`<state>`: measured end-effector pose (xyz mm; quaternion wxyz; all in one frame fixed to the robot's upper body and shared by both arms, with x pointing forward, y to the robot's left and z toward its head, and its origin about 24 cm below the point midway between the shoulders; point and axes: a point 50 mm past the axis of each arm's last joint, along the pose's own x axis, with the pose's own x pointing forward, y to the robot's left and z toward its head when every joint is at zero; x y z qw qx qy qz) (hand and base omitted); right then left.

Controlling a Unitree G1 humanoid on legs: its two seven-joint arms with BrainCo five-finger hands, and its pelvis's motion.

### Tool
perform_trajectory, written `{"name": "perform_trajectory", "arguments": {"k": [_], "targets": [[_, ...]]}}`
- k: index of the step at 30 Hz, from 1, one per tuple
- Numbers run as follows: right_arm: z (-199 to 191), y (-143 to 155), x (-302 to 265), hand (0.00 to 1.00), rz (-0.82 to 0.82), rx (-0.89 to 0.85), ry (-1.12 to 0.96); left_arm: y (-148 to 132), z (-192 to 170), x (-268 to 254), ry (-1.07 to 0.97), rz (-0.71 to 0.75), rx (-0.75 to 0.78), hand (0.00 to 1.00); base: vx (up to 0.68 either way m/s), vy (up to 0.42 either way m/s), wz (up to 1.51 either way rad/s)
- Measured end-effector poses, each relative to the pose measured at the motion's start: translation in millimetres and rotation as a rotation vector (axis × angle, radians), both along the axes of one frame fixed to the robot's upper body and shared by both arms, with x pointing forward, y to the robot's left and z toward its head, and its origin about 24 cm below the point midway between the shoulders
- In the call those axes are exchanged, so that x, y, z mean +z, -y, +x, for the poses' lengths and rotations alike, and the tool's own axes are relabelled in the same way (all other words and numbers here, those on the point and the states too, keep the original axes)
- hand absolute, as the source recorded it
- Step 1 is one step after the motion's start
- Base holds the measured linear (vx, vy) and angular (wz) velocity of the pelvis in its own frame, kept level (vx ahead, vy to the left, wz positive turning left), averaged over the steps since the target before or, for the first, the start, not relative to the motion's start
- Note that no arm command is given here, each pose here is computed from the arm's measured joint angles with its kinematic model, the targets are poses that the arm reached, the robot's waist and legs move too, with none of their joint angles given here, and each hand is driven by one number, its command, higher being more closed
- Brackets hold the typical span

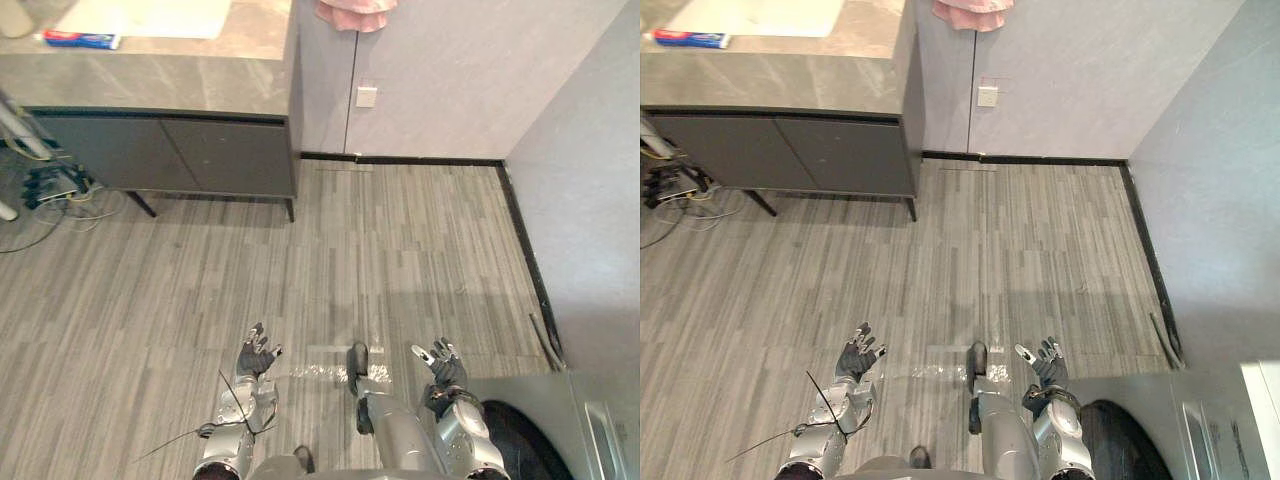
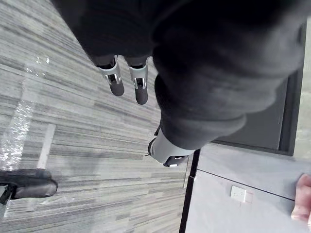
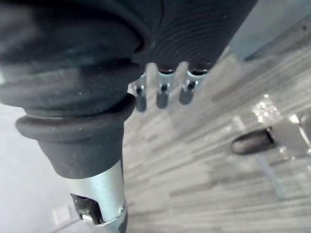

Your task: Organize washtable

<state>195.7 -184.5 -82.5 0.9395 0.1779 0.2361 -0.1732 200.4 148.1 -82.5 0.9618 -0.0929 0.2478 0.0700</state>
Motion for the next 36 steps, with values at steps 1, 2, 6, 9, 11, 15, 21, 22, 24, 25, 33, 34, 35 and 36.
{"name": "perform_trajectory", "arguments": {"k": [1, 2, 6, 9, 11, 15, 21, 22, 24, 25, 33, 34, 35, 36], "targets": [[5.0, -4.3, 6.5, 0.0, -0.001, 0.025, 0.035, 4.5, -0.6, -0.5, -0.002, -0.027, 0.014, 0.0, 0.57, -0.195, -0.04], [7.6, -7.5, 9.6, 0.0, -0.001, 0.043, 0.053, 6.8, -1.3, -0.9, -0.004, -0.05, 0.024, 0.0, 0.68, -0.218, -0.21], [9.1, -14.0, 13.8, 0.0, -0.005, 0.093, 0.08, 8.6, -2.4, -1.6, -0.008, -0.108, 0.059, 0.0, 0.55, -0.142, -0.27], [8.5, -10.6, 13.8, 0.0, -0.011, 0.085, 0.079, 6.2, -4.7, -3.0, -0.014, -0.123, 0.082, 0.0, 0.39, -0.031, -0.32], [5.9, -5.3, 12.8, 0.0, -0.015, 0.069, 0.072, 4.3, -12.6, -7.4, -0.036, -0.127, 0.097, 0.0, 0.42, 0.054, -0.43], [-1.9, 7.8, 9.4, 0.0, -0.055, 0.064, 0.044, -3.8, -39.3, -20.2, -0.108, -0.127, 0.152, 0.0, 0.4, 0.153, -0.78], [-22.5, 6.8, -19.3, 0.0, -0.051, 0.072, -0.116, -42.7, -69.1, -32.8, -0.184, -0.093, 0.347, 0.0, 0.61, 0.349, -0.86], [-22.3, 5.8, -19.9, 0.0, -0.045, 0.078, -0.117, -49.8, -66.8, -31.1, -0.17, -0.09, 0.379, 0.0, 0.63, 0.329, -0.46], [-21.8, 4.7, -20.0, 0.0, -0.048, 0.089, -0.12, -57.6, -69.2, -29.8, -0.16, -0.086, 0.417, 0.0, 0.55, 0.342, -0.8], [-23.9, 9.5, -19.6, 0.0, -0.067, 0.102, -0.117, -50.9, -88.1, -40.6, -0.25, -0.106, 0.449, 0.0, 0.39, 0.339, -0.9], [-34.5, -18.1, -29.4, 0.0, 0.07, 0.13, -0.13, -66.7, -176.6, -66.5, -0.616, -0.06, 0.547, 0.0, 0.4, 0.232, -0.23], [-36.7, -18.7, -29.5, 0.0, 0.078, 0.133, -0.127, -68.4, -183.8, -66.6, -0.636, -0.042, 0.534, 0.0, 0.36, 0.002, 0.19], [-40.5, -17.9, -30.4, 0.0, 0.087, 0.13, -0.128, -70.7, -194.7, -66.4, -0.666, -0.016, 0.512, 0.0, 0.28, -0.055, 0.3], [-41.2, -17.5, -30.3, 0.0, 0.089, 0.128, -0.126, -70.9, -198.4, -66.3, -0.678, -0.007, 0.497, 0.0, 0.39, -0.142, 0.52]]}}
